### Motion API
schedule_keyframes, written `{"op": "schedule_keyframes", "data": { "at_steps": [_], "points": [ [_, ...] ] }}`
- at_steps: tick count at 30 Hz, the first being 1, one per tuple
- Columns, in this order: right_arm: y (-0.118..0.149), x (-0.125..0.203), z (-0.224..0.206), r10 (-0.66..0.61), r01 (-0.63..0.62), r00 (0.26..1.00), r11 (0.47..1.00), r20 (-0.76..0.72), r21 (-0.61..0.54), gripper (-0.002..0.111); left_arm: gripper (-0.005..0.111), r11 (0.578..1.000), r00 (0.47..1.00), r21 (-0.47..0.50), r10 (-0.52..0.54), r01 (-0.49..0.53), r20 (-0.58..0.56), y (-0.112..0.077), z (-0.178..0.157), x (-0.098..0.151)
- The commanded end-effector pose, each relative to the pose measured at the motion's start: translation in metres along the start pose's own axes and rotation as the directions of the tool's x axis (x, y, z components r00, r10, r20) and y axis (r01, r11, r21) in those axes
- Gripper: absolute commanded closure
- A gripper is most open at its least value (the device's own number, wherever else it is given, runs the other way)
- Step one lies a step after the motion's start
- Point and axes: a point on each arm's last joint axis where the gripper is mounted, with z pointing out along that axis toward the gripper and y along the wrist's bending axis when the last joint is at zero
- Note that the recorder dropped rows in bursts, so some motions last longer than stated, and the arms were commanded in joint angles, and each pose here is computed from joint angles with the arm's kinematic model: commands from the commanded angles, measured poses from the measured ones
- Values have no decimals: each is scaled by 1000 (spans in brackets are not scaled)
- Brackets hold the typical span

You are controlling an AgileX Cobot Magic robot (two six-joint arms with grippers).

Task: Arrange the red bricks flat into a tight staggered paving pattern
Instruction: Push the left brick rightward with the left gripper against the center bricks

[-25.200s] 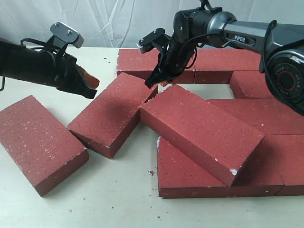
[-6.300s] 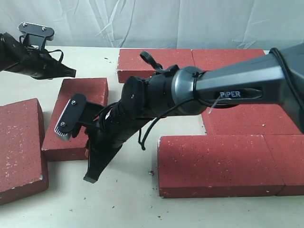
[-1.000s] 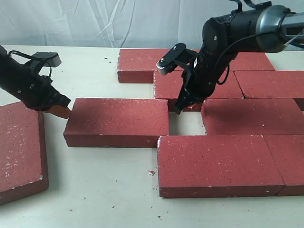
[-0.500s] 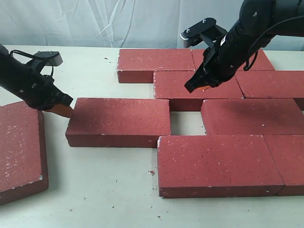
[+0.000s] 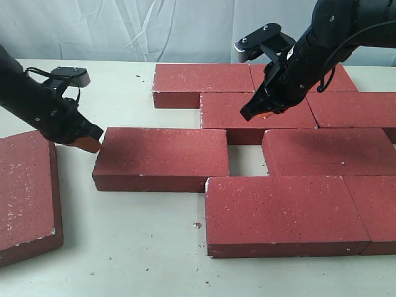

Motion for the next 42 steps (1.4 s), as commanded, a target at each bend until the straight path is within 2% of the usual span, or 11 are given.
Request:
{"op": "schedule_keyframes", "data": {
  "at_steps": [1, 20, 30, 42],
  "points": [
    [-1, 0, -2, -2, 2, 1000, 1000, 11, 5, 109, 107, 998, 999, -39, -49, 49, -3, 9, 0, 2],
    [-1, -1, -2, 3, -3, 1000, 1000, 20, 5, 109, 107, 997, 997, -11, -75, 75, -14, 9, 10, 3],
    [-1, 1, 5, 5, -5, 1000, 1000, 5, 0, 109, 107, 1000, 999, -3, 21, -21, -31, -10, 23, -1],
    [-1, 1, 5, 5, -5, 1000, 1000, 5, 0, 109, 107, 999, 999, 6, 46, -46, -5, -22, 29, -6]
  ]
}}
